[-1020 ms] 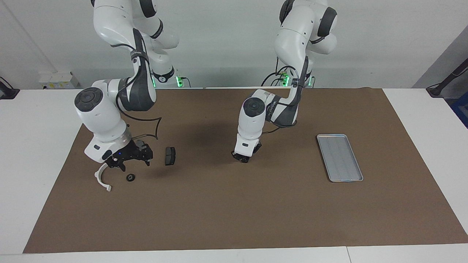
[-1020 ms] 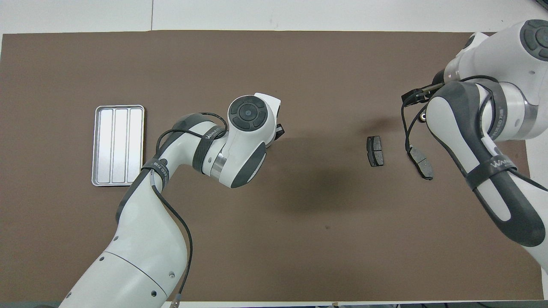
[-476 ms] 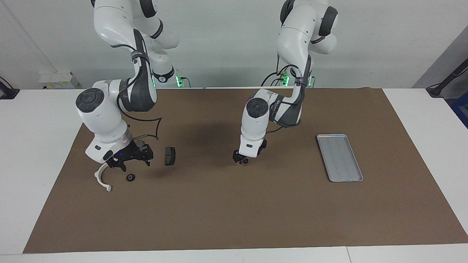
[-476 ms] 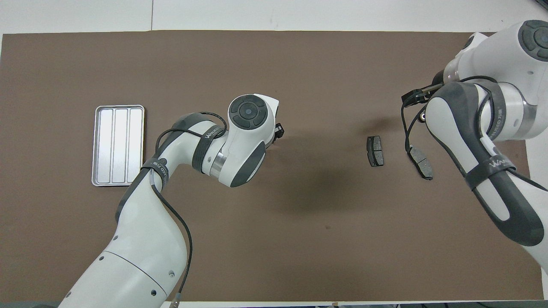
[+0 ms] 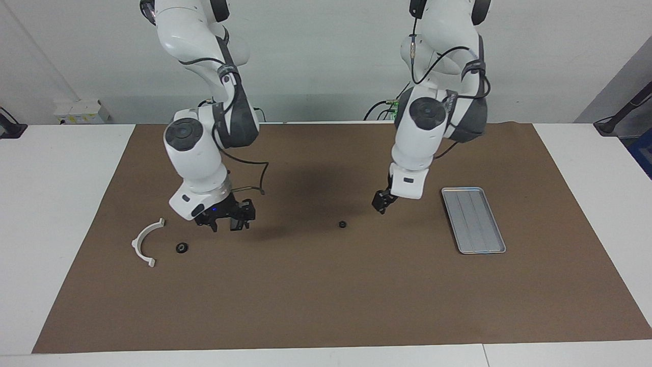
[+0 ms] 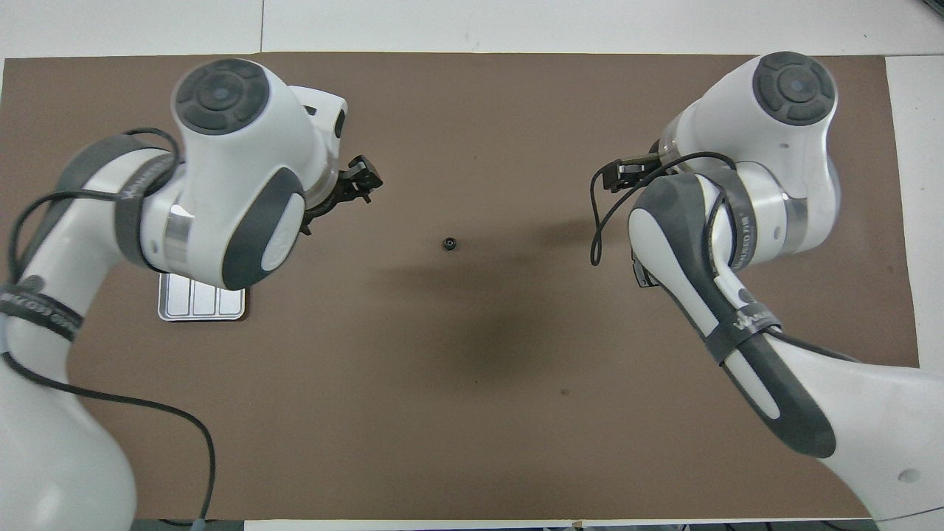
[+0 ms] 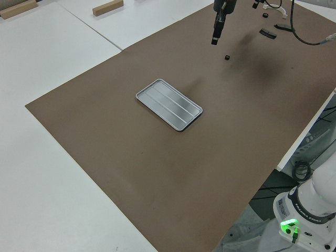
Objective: Place bearing gear from tray to pile
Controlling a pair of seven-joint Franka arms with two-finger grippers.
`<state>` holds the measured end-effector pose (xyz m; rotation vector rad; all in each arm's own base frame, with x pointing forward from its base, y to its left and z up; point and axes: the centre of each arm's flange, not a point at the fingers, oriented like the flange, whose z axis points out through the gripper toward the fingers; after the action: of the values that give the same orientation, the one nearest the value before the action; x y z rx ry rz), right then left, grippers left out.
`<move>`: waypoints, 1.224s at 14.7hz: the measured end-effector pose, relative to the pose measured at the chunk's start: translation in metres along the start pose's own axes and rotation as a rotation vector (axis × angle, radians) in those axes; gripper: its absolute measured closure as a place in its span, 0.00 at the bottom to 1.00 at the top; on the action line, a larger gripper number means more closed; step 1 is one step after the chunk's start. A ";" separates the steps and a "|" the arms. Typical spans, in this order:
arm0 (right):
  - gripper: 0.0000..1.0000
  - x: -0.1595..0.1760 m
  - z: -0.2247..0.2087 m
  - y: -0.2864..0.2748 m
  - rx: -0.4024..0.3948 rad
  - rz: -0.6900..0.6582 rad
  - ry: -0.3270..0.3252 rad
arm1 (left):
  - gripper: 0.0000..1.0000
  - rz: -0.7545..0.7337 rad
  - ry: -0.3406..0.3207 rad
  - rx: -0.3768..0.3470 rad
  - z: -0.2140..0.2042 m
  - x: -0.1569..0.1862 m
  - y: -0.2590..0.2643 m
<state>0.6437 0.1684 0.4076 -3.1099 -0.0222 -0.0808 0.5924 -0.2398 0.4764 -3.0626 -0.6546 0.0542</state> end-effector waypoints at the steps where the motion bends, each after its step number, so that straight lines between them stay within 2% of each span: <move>1: 0.10 -0.008 0.002 -0.032 -0.004 0.017 -0.002 | 0.00 0.022 -0.016 0.006 -0.020 0.007 -0.025; 4: 0.10 -0.031 0.016 -0.117 -0.026 0.067 0.004 | 0.00 0.077 -0.051 0.011 -0.056 0.023 -0.084; 8: 0.10 -0.047 0.055 -0.204 -0.038 0.059 -0.005 | 0.00 0.108 -0.084 0.011 -0.083 0.036 -0.142; 12: 0.08 -0.047 0.070 -0.244 -0.013 0.014 0.022 | 0.00 0.133 -0.124 0.011 -0.103 0.036 -0.190; 15: 0.10 -0.044 0.078 -0.254 0.013 0.004 0.052 | 0.00 0.146 -0.152 0.020 -0.097 0.033 -0.195; 18: 0.10 -0.044 0.087 -0.253 0.009 -0.001 0.046 | 0.00 0.146 -0.168 0.025 -0.090 0.029 -0.199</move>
<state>0.6003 0.4235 0.3264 -3.0983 -0.0234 -0.1511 0.5404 -0.0463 0.5690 -3.0995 -0.4303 0.3212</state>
